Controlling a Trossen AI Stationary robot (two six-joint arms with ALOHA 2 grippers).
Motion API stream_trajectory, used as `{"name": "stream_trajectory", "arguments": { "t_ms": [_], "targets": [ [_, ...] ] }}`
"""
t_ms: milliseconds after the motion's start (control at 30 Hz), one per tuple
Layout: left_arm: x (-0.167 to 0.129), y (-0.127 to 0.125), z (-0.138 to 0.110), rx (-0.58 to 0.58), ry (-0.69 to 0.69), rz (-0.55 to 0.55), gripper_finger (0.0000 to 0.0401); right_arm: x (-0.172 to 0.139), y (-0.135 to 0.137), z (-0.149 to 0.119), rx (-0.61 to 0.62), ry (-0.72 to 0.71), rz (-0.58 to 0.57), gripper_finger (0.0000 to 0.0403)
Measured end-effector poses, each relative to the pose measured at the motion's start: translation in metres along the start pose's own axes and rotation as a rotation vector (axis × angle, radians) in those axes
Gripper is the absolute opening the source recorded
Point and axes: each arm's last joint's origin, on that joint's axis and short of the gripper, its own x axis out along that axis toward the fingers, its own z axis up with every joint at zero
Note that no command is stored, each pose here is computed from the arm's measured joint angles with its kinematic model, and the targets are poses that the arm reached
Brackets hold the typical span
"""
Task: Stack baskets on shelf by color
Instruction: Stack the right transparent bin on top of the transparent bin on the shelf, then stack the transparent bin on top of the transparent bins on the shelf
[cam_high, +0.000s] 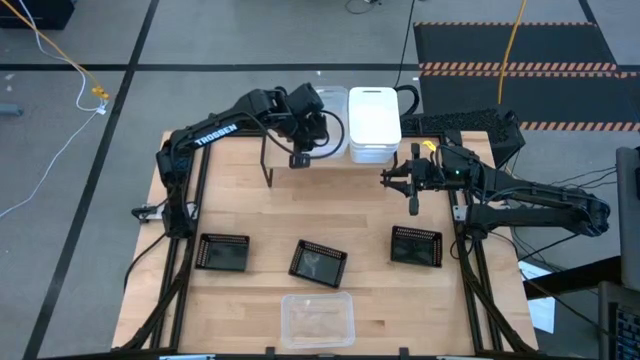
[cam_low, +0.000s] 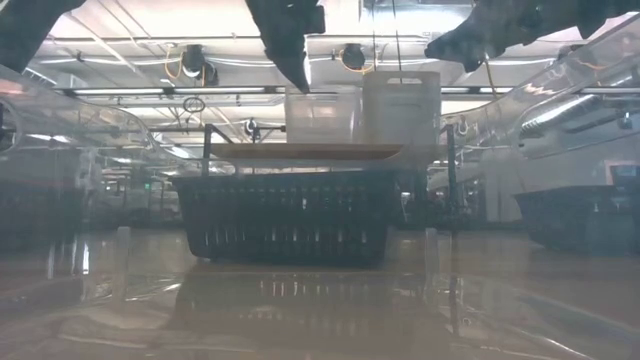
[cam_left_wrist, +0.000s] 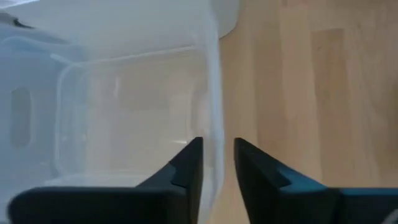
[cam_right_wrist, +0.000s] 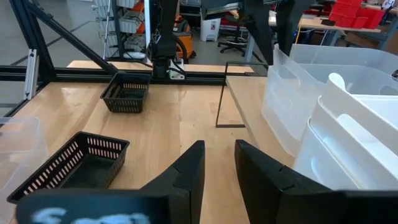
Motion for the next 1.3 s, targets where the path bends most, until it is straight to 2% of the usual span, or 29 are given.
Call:
{"name": "stream_trajectory", "arguments": {
  "t_ms": [233, 467, 633, 833, 933, 1100, 1300],
  "targets": [
    [-0.008, -0.001, -0.002, -0.042, 0.049, 0.085, 0.0152, 0.0, 0.0, 0.0, 0.0, 0.0, 0.002, 0.0084],
    [-0.033, -0.014, -0.001, -0.051, 0.006, 0.093, 0.0174, 0.0, 0.001, 0.001, 0.01, -0.01, 0.034, 0.0084],
    [-0.059, -0.02, -0.005, -0.158, -0.045, 0.112, 0.0175, 0.006, 0.008, 0.002, -0.008, -0.04, 0.206, 0.0084],
    [-0.065, -0.037, -0.016, -0.356, 0.06, 0.061, 0.0175, 0.033, 0.038, -0.001, -0.092, -0.047, 0.423, 0.0084],
    [-0.051, -0.062, -0.02, -0.391, 0.142, 0.06, 0.0175, 0.042, 0.062, 0.001, -0.158, -0.069, 0.547, 0.0084],
    [-0.026, -0.127, -0.027, -0.455, 0.23, 0.086, 0.0175, 0.05, 0.103, 0.007, -0.233, -0.051, 0.677, 0.0084],
    [-0.025, -0.224, -0.026, -0.499, 0.101, 0.1, 0.0175, 0.061, 0.148, -0.018, -0.299, 0.08, 0.792, 0.0084]
  ]
}}
